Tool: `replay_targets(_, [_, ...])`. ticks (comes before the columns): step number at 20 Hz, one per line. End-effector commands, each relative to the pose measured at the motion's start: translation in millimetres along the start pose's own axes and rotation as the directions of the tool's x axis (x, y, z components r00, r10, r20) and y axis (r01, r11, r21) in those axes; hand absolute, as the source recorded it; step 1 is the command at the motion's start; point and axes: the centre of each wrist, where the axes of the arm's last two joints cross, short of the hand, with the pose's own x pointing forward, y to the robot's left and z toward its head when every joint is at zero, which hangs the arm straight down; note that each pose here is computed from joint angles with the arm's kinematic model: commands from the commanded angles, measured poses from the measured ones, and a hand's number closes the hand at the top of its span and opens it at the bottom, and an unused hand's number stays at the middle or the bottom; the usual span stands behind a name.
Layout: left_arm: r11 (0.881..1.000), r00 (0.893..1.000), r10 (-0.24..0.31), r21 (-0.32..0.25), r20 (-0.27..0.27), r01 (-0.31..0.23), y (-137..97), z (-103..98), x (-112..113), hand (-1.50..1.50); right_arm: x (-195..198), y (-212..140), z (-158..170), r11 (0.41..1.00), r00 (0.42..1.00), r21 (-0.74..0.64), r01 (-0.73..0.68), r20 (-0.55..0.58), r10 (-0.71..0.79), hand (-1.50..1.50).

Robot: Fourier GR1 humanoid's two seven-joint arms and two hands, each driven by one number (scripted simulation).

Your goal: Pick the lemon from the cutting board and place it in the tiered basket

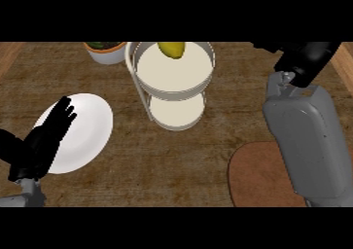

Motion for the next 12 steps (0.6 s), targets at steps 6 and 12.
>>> replay_targets(6, [1.000,1.000,-0.006,0.012,0.000,0.006,2,-8,-8,0.00,9,-146,-22,0.997,1.000,-0.074,0.002,0.017,0.000,-1.50])
replay_targets(12, [1.000,1.000,0.019,-0.018,-0.003,-0.019,-15,11,6,0.00,9,-220,-9,0.996,0.999,-0.074,-0.043,0.023,0.045,-1.50])
